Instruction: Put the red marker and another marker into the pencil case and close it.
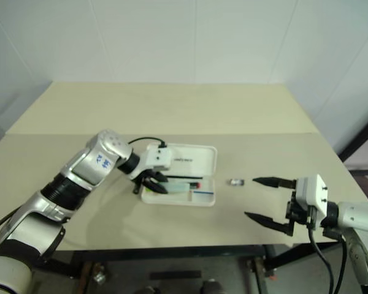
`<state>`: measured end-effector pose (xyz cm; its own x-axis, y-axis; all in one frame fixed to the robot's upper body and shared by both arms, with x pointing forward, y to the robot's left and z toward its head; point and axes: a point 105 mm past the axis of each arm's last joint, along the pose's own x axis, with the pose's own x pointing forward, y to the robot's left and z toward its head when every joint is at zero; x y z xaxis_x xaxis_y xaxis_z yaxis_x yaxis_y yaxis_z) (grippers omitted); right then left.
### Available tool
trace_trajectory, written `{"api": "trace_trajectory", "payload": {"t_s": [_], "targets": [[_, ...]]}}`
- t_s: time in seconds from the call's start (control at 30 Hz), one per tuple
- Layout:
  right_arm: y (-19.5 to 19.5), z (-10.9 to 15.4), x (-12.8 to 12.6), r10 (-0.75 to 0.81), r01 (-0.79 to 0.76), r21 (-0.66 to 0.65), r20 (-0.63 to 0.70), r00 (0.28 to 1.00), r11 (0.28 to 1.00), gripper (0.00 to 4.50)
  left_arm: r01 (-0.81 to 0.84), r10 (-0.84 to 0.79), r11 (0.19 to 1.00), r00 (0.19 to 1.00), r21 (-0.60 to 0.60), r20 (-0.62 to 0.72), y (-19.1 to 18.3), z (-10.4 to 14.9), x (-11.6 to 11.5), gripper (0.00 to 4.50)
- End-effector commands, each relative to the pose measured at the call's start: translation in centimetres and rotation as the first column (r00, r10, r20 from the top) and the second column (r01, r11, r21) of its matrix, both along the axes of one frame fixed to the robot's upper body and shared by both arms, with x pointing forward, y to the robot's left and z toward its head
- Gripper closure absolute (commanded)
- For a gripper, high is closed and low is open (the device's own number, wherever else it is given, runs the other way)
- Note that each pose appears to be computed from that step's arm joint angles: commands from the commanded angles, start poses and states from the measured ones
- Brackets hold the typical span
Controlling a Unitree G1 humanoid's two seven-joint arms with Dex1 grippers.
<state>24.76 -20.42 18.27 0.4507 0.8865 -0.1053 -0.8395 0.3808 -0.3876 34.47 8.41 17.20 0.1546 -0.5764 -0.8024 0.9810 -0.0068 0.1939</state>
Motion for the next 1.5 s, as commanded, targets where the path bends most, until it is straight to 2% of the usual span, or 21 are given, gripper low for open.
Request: {"api": "trace_trajectory", "payload": {"t_s": [0.03, 0.53, 0.87, 1.03, 1.2, 1.5], "targets": [[0.2, 0.7, -0.2, -0.001, 0.001, 0.005, 0.042, 0.999, 1.000, 0.00, 0.035, -0.035, 0.999, 0.999, 0.004, 0.003, -0.2, 0.1, -0.6, 3.39], [0.1, 0.8, 0.0, -0.021, 0.021, 0.009, 0.052, 0.998, 1.000, 0.00, 0.023, -0.023, 1.000, 1.000, 0.012, -0.022, -0.3, -0.9, -0.8, 3.39], [0.0, 0.8, 0.2, -0.032, 0.032, 0.005, 0.057, 0.998, 0.999, 0.00, 0.020, -0.021, 1.000, 1.000, -0.018, -0.024, -0.9, -0.2, -0.9, 0.08], [0.0, 0.9, 0.4, -0.037, 0.037, 0.008, 0.065, 0.997, 0.999, 0.00, 0.023, -0.024, 0.999, 0.999, -0.034, -0.024, -1.0, 0.1, -1.2, 0.03], [0.1, 0.7, 1.1, -0.081, 0.078, 0.033, 0.084, 0.993, 0.996, 0.00, 0.047, -0.048, 0.994, 0.999, -0.103, -0.015, -1.1, 1.3, -1.8, 0.03], [-0.1, -0.6, 3.4, -0.139, 0.136, 0.049, 0.071, 0.988, 0.990, 0.00, 0.055, -0.075, 0.952, 0.996, -0.301, -0.057, -0.4, 3.7, -3.5, 0.03]]}}
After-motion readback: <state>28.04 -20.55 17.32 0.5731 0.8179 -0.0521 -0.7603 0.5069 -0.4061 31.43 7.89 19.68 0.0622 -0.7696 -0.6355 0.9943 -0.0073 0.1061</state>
